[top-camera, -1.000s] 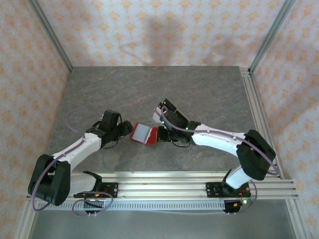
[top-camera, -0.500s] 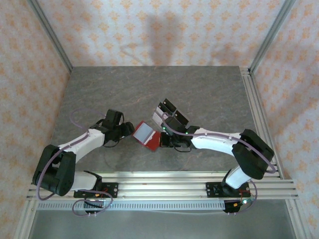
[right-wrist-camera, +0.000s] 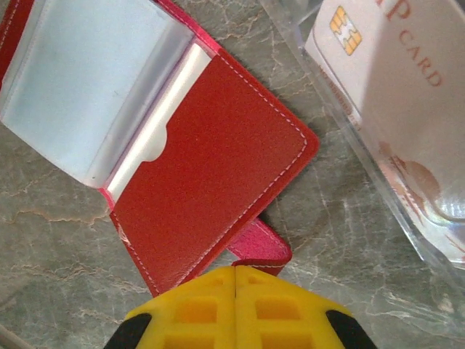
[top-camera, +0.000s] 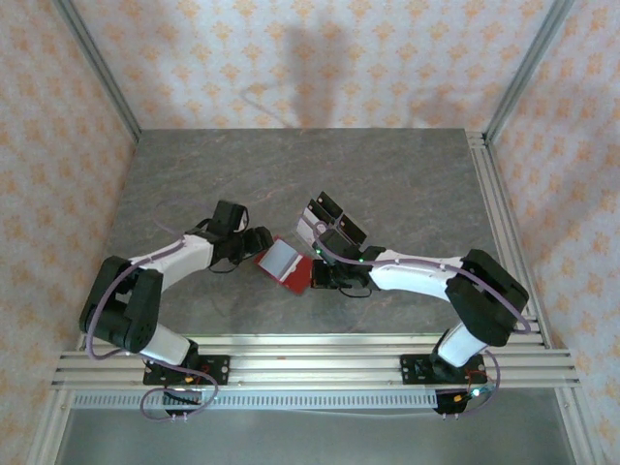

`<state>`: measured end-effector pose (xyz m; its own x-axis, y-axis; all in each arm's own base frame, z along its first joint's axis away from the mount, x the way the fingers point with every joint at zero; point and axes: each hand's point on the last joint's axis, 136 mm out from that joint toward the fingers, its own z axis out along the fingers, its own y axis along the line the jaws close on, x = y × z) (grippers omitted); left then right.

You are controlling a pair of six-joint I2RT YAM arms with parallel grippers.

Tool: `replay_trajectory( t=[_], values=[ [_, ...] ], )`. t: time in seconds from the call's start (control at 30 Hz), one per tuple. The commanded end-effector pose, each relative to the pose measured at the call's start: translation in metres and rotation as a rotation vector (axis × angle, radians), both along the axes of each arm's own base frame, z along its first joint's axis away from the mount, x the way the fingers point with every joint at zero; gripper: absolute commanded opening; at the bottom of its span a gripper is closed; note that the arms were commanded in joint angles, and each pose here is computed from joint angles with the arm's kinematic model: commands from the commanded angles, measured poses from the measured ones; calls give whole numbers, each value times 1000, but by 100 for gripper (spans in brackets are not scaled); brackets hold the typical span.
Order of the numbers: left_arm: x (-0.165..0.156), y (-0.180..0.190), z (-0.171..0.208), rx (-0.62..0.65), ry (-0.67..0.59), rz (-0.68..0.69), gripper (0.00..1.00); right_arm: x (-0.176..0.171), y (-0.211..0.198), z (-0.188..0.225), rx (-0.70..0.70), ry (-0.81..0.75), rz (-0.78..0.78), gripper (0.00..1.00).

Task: Put the credit cards into the card holder
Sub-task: Rotate the card holder at the bottom-center of the table.

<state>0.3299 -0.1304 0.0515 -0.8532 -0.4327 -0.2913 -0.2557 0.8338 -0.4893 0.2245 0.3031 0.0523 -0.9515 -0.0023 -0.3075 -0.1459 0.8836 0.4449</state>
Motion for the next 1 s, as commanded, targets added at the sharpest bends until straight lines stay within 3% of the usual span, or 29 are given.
replay_trajectory(
  t=[0.0, 0.47, 0.97],
  values=[
    [10, -6, 10, 19, -31, -54, 68, 1, -7, -4, -32, -25, -5, 0],
    [9, -24, -9, -32, 45, -154, 66, 1, -12, -5, -43, -35, -8, 0],
    [6, -26, 18, -157, -17, -130, 30, 2, -11, -7, -47, -37, -6, 0]
  ],
)
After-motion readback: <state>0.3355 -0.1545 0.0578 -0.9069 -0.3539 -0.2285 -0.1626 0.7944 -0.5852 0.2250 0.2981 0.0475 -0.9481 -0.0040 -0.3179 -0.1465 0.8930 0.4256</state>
